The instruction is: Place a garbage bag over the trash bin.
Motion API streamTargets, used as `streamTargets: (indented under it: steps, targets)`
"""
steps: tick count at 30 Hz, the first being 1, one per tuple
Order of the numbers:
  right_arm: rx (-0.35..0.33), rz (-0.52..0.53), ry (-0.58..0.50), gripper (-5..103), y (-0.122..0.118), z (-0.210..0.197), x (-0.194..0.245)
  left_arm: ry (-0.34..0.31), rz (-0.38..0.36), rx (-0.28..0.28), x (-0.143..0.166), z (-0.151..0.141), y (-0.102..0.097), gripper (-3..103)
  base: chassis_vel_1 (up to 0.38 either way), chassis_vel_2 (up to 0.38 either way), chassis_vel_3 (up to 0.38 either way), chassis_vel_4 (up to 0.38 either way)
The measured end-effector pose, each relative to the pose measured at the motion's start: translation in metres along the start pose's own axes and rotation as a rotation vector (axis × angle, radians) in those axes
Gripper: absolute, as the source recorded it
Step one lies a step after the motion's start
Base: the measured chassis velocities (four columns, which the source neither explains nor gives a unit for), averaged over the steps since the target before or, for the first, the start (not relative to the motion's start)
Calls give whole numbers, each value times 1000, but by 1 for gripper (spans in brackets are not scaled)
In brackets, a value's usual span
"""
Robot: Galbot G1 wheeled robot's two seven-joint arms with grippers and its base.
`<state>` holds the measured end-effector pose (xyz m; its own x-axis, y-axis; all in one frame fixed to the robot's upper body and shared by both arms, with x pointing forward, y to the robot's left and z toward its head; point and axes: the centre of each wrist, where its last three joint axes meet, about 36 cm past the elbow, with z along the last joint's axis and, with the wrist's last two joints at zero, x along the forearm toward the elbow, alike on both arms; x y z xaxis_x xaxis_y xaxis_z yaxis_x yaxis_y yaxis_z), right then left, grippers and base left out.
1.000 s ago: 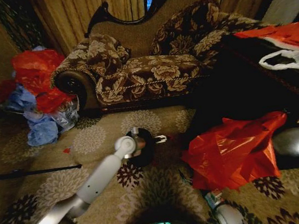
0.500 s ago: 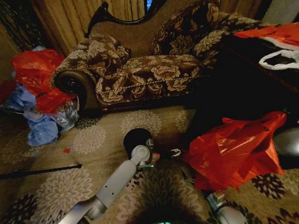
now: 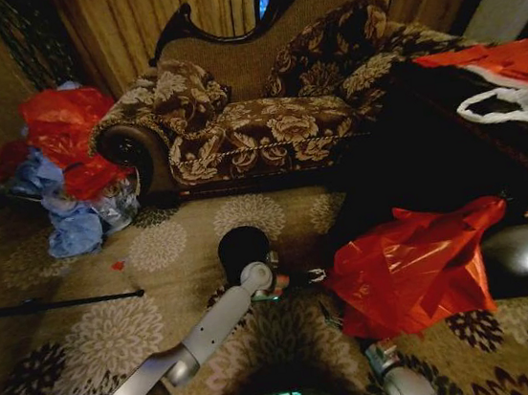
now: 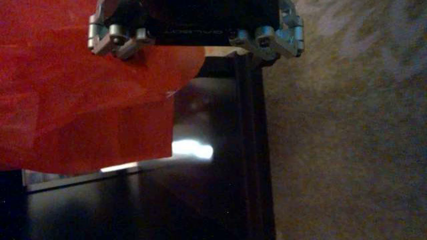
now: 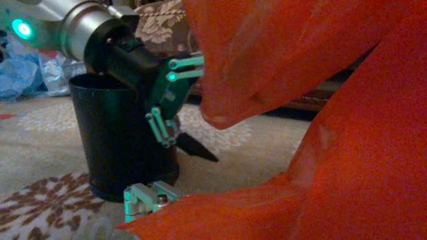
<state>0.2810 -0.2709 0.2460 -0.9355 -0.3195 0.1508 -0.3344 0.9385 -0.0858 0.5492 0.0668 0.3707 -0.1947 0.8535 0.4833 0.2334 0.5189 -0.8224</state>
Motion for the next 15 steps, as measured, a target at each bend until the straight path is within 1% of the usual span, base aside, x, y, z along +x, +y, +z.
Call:
streamTargets:
  steps: [6,9,10,11,13,15]
  targets:
    - [0,-3,2,100,1,0,1,11,24,4,-13,0,-3,100,0,0,0,0]
    - [2,-7,4,100,2,1,1,22,31,2,-26,1,-2,101,0,0,0,0]
    - [2,-9,6,100,2,1,2,25,32,2,-31,1,-3,98,0,0,0,0]
    - [2,-9,6,100,2,1,2,25,32,2,-31,1,-3,98,0,0,0,0]
    - [3,-11,8,100,3,3,2,29,42,2,-37,2,-5,90,0,0,0,0]
    - [3,-12,8,100,3,3,2,30,44,1,-39,2,-6,90,0,0,0,0]
